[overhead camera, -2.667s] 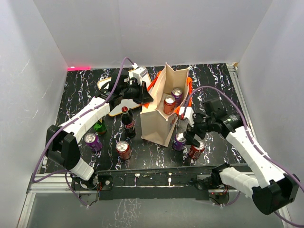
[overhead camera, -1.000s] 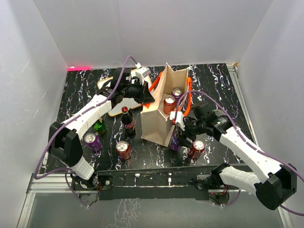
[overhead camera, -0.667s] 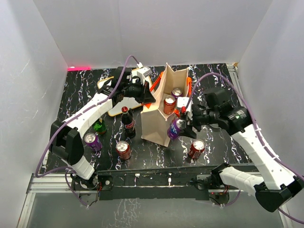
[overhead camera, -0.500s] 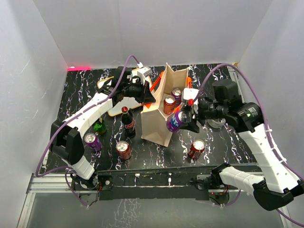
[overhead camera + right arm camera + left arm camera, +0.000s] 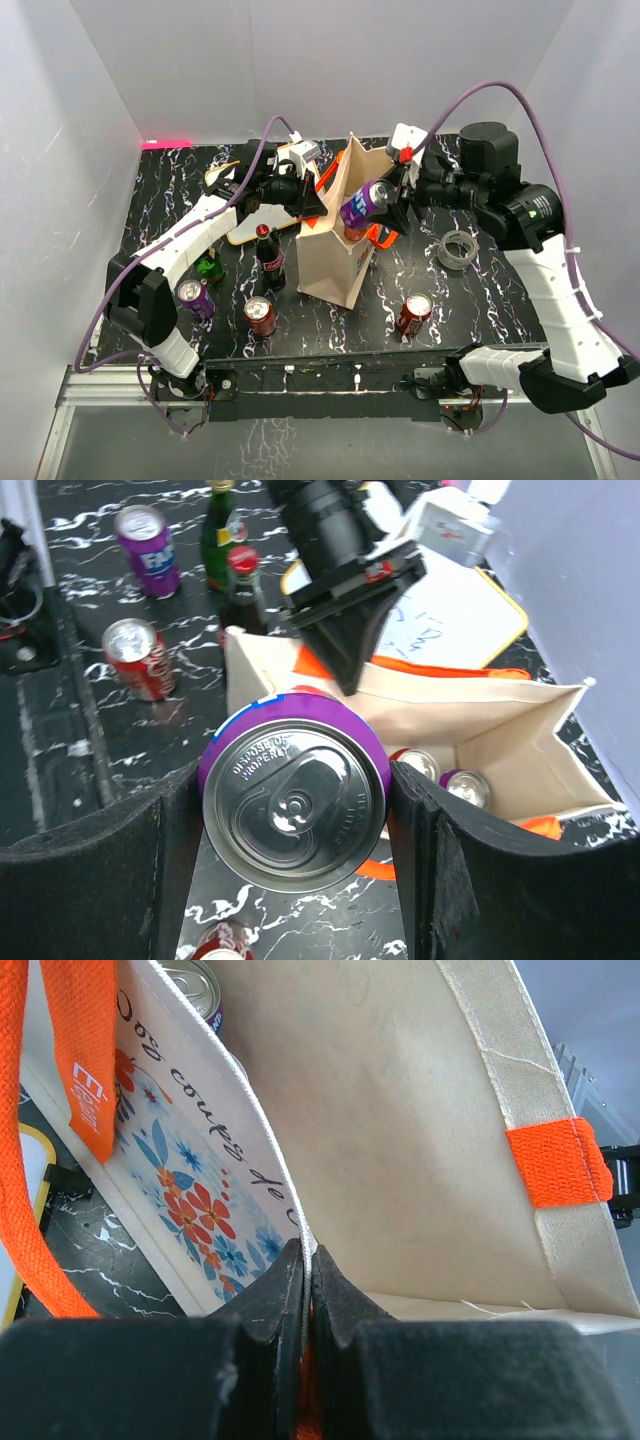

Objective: Place the beverage into the canvas bag
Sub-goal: Pick up the drink from the center of the board, then place the drink in the canvas bag.

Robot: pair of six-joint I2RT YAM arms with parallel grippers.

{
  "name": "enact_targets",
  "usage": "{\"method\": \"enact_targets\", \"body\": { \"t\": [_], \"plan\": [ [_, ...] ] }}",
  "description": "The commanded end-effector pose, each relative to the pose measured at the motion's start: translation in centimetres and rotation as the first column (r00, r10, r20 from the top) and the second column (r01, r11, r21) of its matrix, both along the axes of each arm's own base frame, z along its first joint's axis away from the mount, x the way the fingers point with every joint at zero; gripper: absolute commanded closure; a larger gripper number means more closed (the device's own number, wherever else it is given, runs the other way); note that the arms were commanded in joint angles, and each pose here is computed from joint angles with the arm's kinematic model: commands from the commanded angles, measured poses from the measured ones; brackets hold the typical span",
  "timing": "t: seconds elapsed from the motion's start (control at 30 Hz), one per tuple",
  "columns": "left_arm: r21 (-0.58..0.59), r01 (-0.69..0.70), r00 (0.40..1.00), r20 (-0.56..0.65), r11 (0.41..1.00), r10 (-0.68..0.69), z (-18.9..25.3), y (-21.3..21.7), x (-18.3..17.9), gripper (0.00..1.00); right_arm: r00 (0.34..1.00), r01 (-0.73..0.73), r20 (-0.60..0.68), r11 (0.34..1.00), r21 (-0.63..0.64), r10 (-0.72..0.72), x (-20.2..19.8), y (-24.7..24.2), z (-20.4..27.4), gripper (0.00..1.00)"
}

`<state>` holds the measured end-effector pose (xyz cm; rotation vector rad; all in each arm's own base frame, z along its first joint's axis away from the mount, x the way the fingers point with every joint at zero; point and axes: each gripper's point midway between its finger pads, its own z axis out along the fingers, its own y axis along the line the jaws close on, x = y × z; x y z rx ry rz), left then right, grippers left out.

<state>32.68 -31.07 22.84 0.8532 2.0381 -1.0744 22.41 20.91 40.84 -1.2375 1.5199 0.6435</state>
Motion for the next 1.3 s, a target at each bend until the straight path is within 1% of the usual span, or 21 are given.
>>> {"method": "enact_targets", "body": {
  "t": [0.0,0.1,0.27,0.37,0.5,0.6,0.7,0.93,1.1,1.27],
  "plan": [
    [-0.016,0.034,0.999,0.030,0.999,-0.033,1.7,0.2,-1.2,1.00,0.972,0.135,0.175,0.984,0.114,-0.154,4.0,-0.3,5.4,0.92],
    [-0.022,0.029,0.999,0.033,0.999,-0.028,2.0,0.2,-1.3,1.00,0.961,0.208,0.167,0.973,0.100,-0.222,6.2,-0.6,4.2,0.92],
    [-0.031,0.022,0.999,0.033,0.999,-0.021,2.3,0.2,-1.3,1.00,0.944,0.299,0.133,0.953,0.040,-0.302,9.0,-1.1,0.4,0.92],
    [-0.035,0.021,0.999,0.033,0.999,-0.020,2.5,0.2,-1.4,1.00,0.950,0.301,0.088,0.954,-0.005,-0.300,9.3,-1.0,-2.3,0.92],
    [-0.035,0.016,0.999,0.035,0.999,-0.015,2.5,0.3,-1.5,1.00,0.961,0.274,0.056,0.961,-0.051,-0.271,8.3,-1.1,-5.0,0.92],
    [-0.032,0.014,0.999,0.036,0.999,-0.013,2.4,0.4,-1.5,1.00,0.965,0.262,0.054,0.963,-0.068,-0.258,7.5,-1.4,-6.1,0.92],
    [-0.028,0.012,0.999,0.038,1.000,-0.011,2.3,0.4,-1.4,1.00,0.965,0.263,0.030,0.961,-0.087,-0.261,7.5,-1.5,-7.5,0.92],
    [-0.024,0.015,0.999,0.035,1.000,-0.014,1.8,0.5,-1.5,1.00,0.933,0.358,0.004,0.927,-0.111,-0.360,10.6,-1.7,-8.8,0.92],
    [-0.030,0.017,0.999,0.035,0.999,-0.016,1.9,0.4,-1.5,1.00,0.925,0.372,-0.035,0.921,-0.120,-0.378,12.4,-0.9,-9.3,0.92],
    [-0.032,0.018,0.999,0.040,0.999,-0.017,2.1,0.4,-1.6,1.00,0.905,0.401,-0.082,0.903,-0.155,-0.416,13.9,-0.6,-10.9,0.92]
  ]
}}
